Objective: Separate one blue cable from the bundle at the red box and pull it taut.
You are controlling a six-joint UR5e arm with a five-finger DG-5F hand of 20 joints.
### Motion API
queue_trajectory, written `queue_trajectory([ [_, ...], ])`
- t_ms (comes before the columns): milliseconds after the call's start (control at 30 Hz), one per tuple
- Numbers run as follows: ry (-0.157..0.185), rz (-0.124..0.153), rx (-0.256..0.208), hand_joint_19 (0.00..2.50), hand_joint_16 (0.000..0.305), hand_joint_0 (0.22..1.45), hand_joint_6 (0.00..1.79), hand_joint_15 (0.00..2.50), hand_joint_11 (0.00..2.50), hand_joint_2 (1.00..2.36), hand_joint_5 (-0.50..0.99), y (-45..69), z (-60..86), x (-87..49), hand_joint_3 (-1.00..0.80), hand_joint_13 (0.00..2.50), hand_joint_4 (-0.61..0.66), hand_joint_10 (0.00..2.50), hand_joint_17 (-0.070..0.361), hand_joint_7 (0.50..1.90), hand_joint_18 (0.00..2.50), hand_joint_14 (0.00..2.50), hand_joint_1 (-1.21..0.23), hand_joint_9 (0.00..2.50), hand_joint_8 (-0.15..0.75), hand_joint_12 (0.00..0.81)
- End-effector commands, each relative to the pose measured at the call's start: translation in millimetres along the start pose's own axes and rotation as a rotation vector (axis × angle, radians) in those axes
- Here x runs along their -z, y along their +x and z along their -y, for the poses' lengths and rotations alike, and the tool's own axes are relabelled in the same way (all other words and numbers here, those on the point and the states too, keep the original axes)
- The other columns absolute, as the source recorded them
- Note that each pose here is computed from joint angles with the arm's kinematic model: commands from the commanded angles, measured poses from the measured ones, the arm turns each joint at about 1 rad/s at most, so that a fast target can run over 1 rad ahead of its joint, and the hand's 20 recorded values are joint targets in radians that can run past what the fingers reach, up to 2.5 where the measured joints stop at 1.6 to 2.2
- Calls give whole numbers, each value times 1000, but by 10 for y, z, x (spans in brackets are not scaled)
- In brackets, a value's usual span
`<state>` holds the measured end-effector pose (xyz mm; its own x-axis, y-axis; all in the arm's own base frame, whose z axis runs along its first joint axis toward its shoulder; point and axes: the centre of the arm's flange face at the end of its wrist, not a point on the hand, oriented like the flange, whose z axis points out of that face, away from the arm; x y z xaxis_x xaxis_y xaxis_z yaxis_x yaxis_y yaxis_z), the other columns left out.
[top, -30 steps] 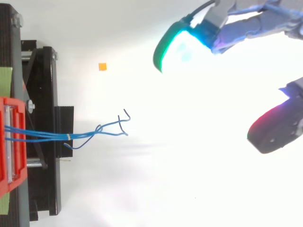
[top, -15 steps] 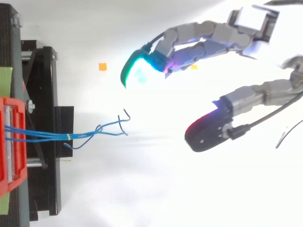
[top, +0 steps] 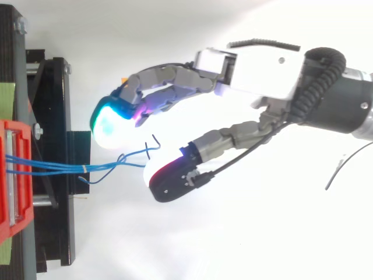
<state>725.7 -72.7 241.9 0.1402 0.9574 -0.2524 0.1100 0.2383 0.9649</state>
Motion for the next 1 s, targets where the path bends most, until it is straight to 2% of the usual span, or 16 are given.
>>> queue_trajectory([
  [0, -7, -4, -11, 571, 47, 555, 503, 399, 519, 1000, -200, 31, 30, -76, -500, 491, 192, 16, 106, 906, 427, 15, -704, 576, 266, 352],
  [200, -26, -6, -13, 572, 47, 554, 503, 405, 518, 1000, -199, 51, 17, -96, -500, 497, 196, 17, 106, 904, 427, 15, -709, 575, 264, 352],
  [267, -18, -6, -15, 578, 47, 554, 503, 405, 517, 1000, -199, 84, 175, -154, -500, 498, 196, 17, 106, 907, 428, 15, -708, 576, 267, 352],
  [300, -21, -7, -18, 588, 47, 553, 503, 398, 522, 1000, -199, 88, 175, -162, -500, 498, 194, 15, 106, 907, 430, 15, -709, 577, 267, 354],
  [367, -28, -18, -33, 588, 47, 550, 503, 414, 531, 1000, -198, 139, 332, -236, -500, 502, 198, 17, 107, 912, 432, 16, -699, 578, 266, 354],
  [433, -55, -30, -64, 602, 48, 541, 503, 422, 537, 1000, -185, 156, 276, -280, -500, 508, 204, 15, 108, 978, 436, 16, -687, 582, 269, 355],
  [533, -59, -33, -82, 596, 49, 525, 503, 425, 545, 1000, -179, 153, 239, -289, -500, 513, 167, 17, 111, 1081, 450, 16, -712, 586, 273, 359],
  [733, -52, -36, -95, 601, 51, 516, 502, 430, 555, 1000, -178, 144, 244, -284, -500, 519, 162, 15, 114, 1130, 466, 18, -770, 579, 273, 363],
  [800, -52, -39, -139, 603, 51, 516, 502, 433, 554, 1000, -178, 144, 232, -288, -500, 522, 162, 17, 115, 1128, 469, 16, -780, 580, 272, 362],
  [900, -46, -45, -159, 603, 51, 522, 502, 432, 561, 1000, -173, 151, 241, -287, -500, 527, 164, 17, 114, 1139, 485, 16, -788, 591, 272, 360],
  [933, -47, -56, -185, 607, 50, 543, 502, 436, 560, 1000, -167, 155, 212, -289, -500, 532, 149, 15, 111, 1154, 481, 18, -758, 597, 267, 353],
  [967, -52, -55, -189, 606, 49, 556, 502, 435, 562, 1000, -163, 154, 196, -297, -500, 535, 140, 16, 110, 1172, 486, 17, -739, 599, 266, 351],
])
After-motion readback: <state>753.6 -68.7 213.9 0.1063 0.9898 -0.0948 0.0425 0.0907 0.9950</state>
